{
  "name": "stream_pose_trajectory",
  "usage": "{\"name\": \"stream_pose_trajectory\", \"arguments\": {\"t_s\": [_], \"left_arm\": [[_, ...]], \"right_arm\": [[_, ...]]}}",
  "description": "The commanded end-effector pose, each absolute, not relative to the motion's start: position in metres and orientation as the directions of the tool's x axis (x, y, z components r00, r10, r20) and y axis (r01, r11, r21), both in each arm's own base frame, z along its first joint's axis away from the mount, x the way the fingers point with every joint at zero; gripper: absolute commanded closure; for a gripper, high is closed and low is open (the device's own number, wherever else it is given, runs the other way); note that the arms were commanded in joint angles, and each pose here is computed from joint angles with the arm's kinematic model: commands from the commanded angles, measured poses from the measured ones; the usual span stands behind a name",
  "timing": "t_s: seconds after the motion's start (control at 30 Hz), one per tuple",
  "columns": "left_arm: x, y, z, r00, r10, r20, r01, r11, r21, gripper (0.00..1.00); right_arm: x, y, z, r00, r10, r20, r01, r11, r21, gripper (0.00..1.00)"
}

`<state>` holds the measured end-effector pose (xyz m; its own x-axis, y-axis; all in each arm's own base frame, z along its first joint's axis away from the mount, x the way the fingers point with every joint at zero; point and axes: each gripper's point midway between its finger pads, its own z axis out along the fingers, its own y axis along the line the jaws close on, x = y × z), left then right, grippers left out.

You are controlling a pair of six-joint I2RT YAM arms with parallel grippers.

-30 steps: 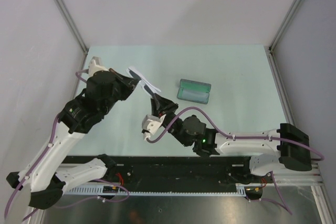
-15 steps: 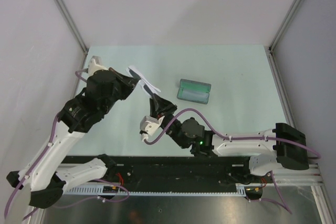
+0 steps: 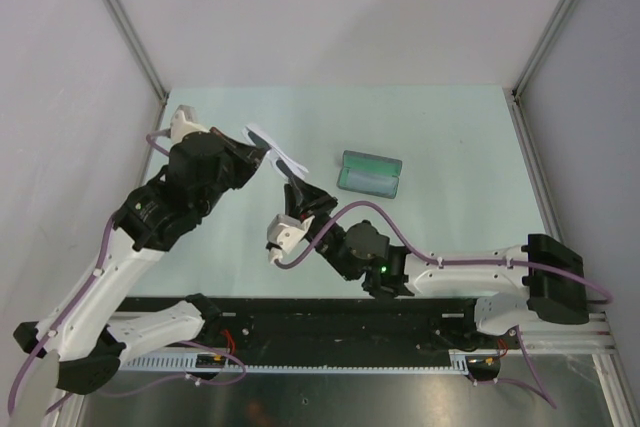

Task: Organize the sunglasses
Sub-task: Pass from the left arm to the right

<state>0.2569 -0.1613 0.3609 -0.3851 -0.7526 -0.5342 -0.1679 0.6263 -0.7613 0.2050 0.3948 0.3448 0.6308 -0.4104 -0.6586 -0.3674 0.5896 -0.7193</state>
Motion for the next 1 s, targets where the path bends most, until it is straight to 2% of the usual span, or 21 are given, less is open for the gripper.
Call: {"name": "stream_pose_trajectory", "arguments": {"t_s": [0.0, 0.23, 0.43, 0.53, 0.73, 0.97], "left_arm": [[0.254, -0.158, 0.386, -0.337, -0.792, -0.509, -0.135, 0.576, -0.806, 1.00], [0.254, -0.158, 0.390, -0.332, -0.791, -0.514, -0.128, 0.577, -0.807, 1.00], [0.253, -0.160, 0.392, -0.335, -0.793, -0.509, -0.122, 0.572, -0.811, 1.00], [0.251, -0.160, 0.393, -0.336, -0.793, -0.509, -0.120, 0.572, -0.811, 0.99], [0.251, -0.161, 0.393, -0.337, -0.792, -0.509, -0.117, 0.572, -0.812, 1.00], [0.251, -0.160, 0.394, -0.335, -0.793, -0.508, -0.116, 0.570, -0.813, 0.99]], "right_arm": [[0.215, 0.389, 0.373, 0.616, -0.381, -0.690, -0.326, 0.674, -0.663, 0.69], [0.217, 0.398, 0.359, 0.615, -0.424, -0.665, -0.338, 0.620, -0.708, 0.70], [0.225, 0.395, 0.358, 0.590, -0.459, -0.664, -0.305, 0.634, -0.710, 0.72], [0.228, 0.394, 0.361, 0.579, -0.465, -0.670, -0.290, 0.651, -0.702, 0.75], [0.231, 0.392, 0.362, 0.570, -0.470, -0.674, -0.282, 0.659, -0.698, 0.98], [0.230, 0.392, 0.361, 0.568, -0.470, -0.676, -0.285, 0.658, -0.697, 1.00]]}}
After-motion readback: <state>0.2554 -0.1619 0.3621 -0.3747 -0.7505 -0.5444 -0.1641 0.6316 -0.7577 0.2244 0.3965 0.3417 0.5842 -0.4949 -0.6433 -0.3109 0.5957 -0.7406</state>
